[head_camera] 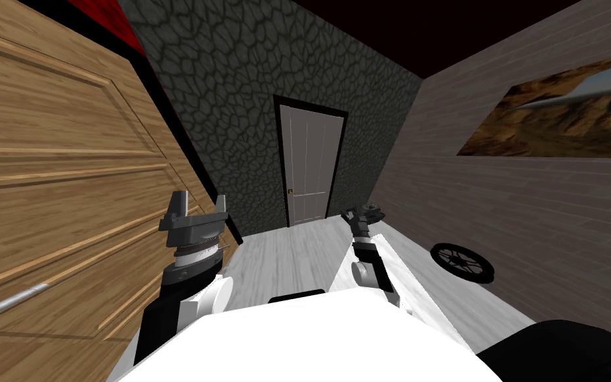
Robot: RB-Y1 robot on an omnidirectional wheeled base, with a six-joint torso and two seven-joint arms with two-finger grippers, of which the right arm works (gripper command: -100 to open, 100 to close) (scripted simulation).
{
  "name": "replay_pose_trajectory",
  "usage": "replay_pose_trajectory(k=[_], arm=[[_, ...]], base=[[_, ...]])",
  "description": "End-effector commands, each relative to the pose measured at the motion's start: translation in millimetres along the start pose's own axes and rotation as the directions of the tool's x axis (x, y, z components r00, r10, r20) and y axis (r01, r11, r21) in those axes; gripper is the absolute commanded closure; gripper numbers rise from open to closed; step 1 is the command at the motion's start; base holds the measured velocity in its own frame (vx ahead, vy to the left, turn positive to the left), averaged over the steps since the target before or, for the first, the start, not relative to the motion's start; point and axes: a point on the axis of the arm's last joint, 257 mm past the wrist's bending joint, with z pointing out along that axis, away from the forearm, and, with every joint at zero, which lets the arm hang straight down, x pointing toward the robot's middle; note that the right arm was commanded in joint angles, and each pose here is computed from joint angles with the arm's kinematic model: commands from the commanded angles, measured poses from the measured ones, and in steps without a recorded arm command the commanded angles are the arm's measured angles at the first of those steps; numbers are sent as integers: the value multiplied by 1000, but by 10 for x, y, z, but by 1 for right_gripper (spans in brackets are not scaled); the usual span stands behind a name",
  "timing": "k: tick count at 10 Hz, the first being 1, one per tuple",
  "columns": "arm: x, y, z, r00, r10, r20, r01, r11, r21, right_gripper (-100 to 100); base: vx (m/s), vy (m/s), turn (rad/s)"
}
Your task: Pull the door open
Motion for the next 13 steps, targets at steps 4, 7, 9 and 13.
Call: replay_pose_trajectory(k=[4, 7, 9, 13], arm=[[-83, -386, -52, 1000, 1, 7, -1, 999, 52, -100], [-156, -656, -99, 1000, 1, 16, -3, 996, 89, -100], [-211, -834, -136, 1000, 1, 23, -4, 994, 114, -100], [-339, -1195, -228, 999, 0, 41, -7, 986, 165, -100]], base=[[102, 28, 136], [106, 26, 154], [114, 31, 159], [109, 24, 166]])
